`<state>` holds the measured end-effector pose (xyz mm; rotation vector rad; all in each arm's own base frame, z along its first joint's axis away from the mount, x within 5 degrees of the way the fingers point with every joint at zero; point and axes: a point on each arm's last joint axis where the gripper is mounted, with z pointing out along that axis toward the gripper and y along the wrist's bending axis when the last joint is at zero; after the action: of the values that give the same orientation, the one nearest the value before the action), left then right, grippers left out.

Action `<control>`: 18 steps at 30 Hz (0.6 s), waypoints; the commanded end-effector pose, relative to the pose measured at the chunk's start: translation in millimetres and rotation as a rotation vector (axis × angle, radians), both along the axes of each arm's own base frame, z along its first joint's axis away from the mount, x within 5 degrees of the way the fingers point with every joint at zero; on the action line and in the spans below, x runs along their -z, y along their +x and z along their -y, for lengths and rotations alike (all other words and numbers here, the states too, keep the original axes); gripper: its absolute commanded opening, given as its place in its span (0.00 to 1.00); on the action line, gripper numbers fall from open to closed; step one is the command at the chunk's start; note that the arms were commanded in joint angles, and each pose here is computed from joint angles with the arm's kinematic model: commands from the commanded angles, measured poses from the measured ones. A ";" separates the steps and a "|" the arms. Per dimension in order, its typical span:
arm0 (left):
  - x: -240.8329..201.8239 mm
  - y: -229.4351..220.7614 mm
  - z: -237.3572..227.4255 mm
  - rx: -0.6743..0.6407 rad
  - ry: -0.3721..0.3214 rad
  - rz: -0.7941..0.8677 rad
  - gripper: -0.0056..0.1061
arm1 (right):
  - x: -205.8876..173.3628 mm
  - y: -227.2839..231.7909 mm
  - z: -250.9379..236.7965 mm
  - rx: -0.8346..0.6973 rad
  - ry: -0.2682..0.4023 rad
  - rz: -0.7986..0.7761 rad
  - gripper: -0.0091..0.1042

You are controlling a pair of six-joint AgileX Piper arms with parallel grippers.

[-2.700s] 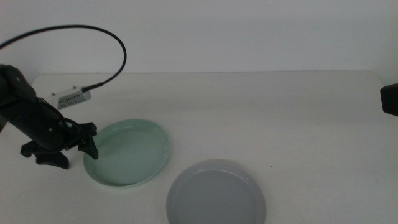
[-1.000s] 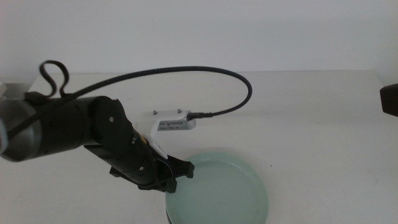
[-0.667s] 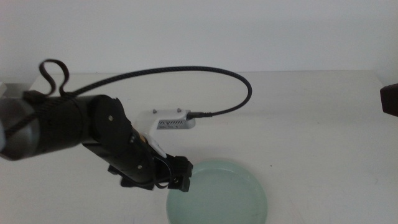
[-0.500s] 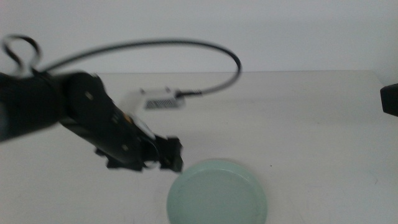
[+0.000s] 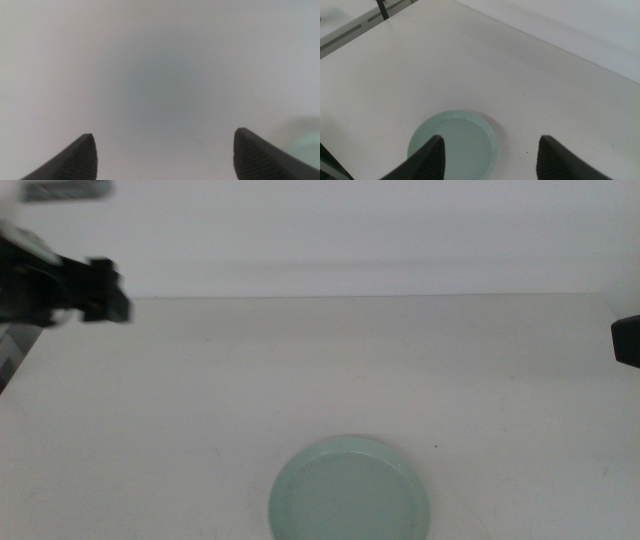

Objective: Stack the three bowls on top of each other.

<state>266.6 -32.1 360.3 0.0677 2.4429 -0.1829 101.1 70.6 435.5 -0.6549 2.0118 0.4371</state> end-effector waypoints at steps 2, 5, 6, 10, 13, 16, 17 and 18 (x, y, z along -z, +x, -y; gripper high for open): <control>-37.4 -9.0 -16.4 -0.065 0.006 0.151 0.99 | -14.0 0.3 1.5 0.011 0.038 0.083 0.50; -46.7 -13.0 -23.3 -0.089 0.016 0.175 0.99 | -14.0 0.3 1.5 0.011 0.038 0.084 0.50; -48.1 -14.4 -23.4 -0.090 0.015 0.182 0.99 | -14.0 0.3 1.5 0.011 0.038 0.084 0.50; -52.9 -19.9 -23.2 -0.089 0.014 0.201 0.99 | -14.0 0.3 1.5 0.011 0.038 0.084 0.50; -55.4 -22.3 -23.2 -0.089 0.014 0.214 0.99 | -14.1 0.3 1.4 0.011 0.039 0.083 0.50; -58.2 -22.8 -23.3 -0.091 0.011 0.239 0.99 | -14.0 0.3 1.4 0.011 0.039 0.083 0.50; -57.6 -22.9 -23.2 -0.091 0.011 0.233 0.99 | -13.9 1.0 1.0 0.013 0.042 0.081 0.50; -57.6 -22.9 -23.2 -0.091 0.011 0.233 0.99 | -12.2 7.8 -2.4 0.027 0.057 0.057 0.50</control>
<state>248.3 -8.8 396.9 -0.0001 2.3275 -0.0990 103.2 71.8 434.6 -0.6492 2.0217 0.4406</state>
